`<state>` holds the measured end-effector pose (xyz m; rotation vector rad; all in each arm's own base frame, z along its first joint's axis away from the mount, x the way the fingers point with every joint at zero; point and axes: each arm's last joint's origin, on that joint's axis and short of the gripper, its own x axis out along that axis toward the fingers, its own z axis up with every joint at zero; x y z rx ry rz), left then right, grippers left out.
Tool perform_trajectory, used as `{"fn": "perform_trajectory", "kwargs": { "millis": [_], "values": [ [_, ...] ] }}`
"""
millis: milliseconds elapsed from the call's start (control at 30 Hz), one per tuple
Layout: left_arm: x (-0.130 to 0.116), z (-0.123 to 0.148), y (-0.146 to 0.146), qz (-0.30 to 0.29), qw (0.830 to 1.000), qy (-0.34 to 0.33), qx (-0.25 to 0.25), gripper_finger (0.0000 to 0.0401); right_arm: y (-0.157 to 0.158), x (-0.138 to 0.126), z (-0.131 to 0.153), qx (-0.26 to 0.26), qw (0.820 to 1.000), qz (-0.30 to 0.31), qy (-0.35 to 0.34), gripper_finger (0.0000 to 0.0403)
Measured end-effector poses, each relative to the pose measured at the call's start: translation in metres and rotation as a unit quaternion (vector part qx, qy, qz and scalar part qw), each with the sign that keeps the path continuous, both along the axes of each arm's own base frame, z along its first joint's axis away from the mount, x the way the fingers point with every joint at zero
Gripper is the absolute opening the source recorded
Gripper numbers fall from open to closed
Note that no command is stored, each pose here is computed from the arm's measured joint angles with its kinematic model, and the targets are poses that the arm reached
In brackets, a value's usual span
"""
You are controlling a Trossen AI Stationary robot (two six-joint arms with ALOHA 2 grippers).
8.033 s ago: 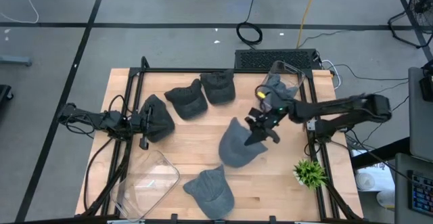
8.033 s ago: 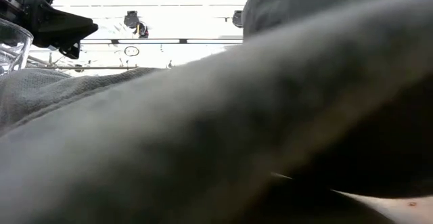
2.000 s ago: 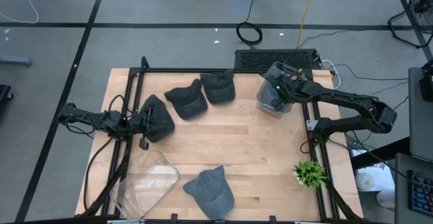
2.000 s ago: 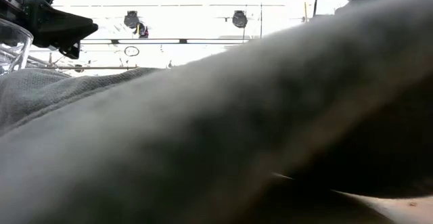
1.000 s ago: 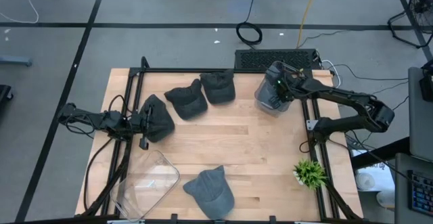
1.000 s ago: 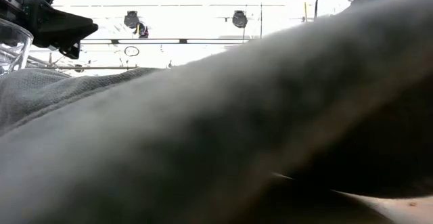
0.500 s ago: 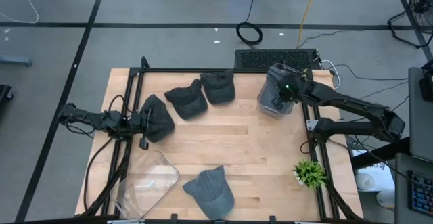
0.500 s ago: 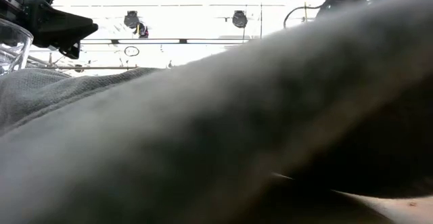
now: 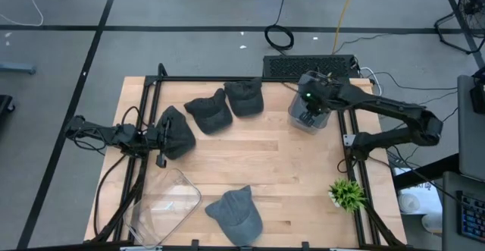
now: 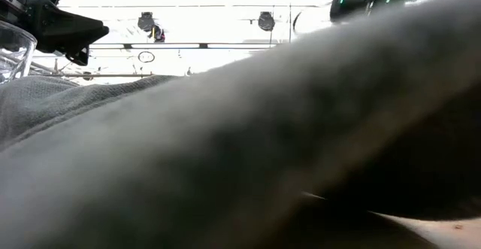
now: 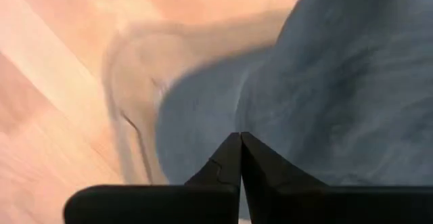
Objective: Pick & Place hat
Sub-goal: Put the top gray cap into the top transparent bin, then put the gray cap into the top transparent bin
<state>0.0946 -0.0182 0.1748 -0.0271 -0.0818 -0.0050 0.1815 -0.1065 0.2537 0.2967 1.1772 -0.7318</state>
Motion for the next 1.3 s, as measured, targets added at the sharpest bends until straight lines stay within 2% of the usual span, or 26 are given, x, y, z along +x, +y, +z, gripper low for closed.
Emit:
{"fn": "perform_trajectory", "kwargs": {
  "millis": [167, 367, 500, 733, 1033, 1167, 1300],
  "values": [
    [0.000, 0.000, 0.000, 0.000, 1.000, 0.000, 0.000, 0.0076, -0.006, 0.010, -0.036, 0.038, 0.996, 0.004, 0.075, 0.0000],
    [0.000, 0.000, 0.000, 0.000, 1.000, 0.000, 0.000, 0.0076, -0.012, 0.014, -0.077, 0.064, 0.989, -0.003, 0.132, 0.0000],
    [0.000, 0.000, 0.000, 0.000, 1.000, 0.000, 0.000, 0.0076, -0.014, 0.018, -0.089, 0.063, 0.989, -0.004, 0.133, 0.0000],
    [0.000, 0.000, 0.000, 0.000, 1.000, 0.000, 0.000, 0.0076, -0.013, 0.016, -0.076, 0.045, 0.995, -0.004, 0.092, 0.0000],
    [0.000, 0.000, 0.000, 0.000, 1.000, 0.000, 0.000, 0.0076, -0.003, 0.003, -0.034, -0.002, 1.000, 0.005, -0.028, 0.0000],
    [0.000, 0.000, 0.000, 0.000, 1.000, 0.000, 0.000, 0.0076, 0.003, 0.003, -0.016, -0.015, 0.994, 0.030, -0.104, 0.0000],
    [0.000, 0.000, 0.000, 0.000, 1.000, 0.000, 0.000, 0.0076, 0.015, 0.013, 0.001, -0.006, 0.973, 0.103, -0.205, 0.0000]
  ]
}}
